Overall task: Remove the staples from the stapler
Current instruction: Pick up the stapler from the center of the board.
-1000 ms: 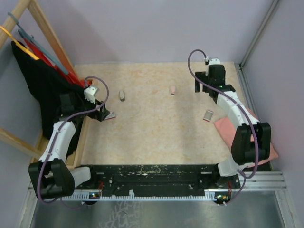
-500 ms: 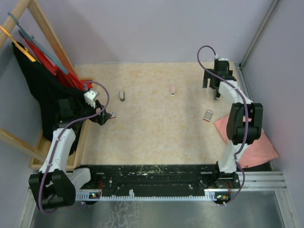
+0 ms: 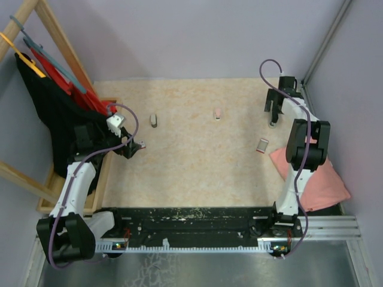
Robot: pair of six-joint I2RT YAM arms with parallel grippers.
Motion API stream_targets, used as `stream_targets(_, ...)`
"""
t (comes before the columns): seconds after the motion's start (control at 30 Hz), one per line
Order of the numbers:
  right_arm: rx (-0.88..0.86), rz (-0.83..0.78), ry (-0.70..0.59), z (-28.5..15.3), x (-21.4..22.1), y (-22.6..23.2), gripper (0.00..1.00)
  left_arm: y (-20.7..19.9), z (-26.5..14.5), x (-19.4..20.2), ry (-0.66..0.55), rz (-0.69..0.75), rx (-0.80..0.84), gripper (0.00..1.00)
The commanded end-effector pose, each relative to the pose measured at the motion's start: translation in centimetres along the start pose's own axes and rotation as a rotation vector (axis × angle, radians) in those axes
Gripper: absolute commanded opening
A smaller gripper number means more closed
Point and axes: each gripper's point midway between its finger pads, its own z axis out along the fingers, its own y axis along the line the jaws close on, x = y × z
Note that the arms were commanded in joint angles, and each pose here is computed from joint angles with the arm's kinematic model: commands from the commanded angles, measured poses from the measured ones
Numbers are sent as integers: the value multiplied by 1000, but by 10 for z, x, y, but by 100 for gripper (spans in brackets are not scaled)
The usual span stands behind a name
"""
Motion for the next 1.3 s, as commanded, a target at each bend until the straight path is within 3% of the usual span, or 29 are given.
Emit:
stream_targets(0.0, -26, 8, -22, 4, -16, 5, 88, -5, 1, -5, -28, 30, 26, 100)
stream_targets(0.73, -35, -39, 32, 26, 7, 9, 65, -6, 1, -3, -25, 30, 30, 100)
stream_targets(1.27, -76, -58, 11, 22, 4, 14, 25, -7, 3, -2, -23, 30, 36, 100)
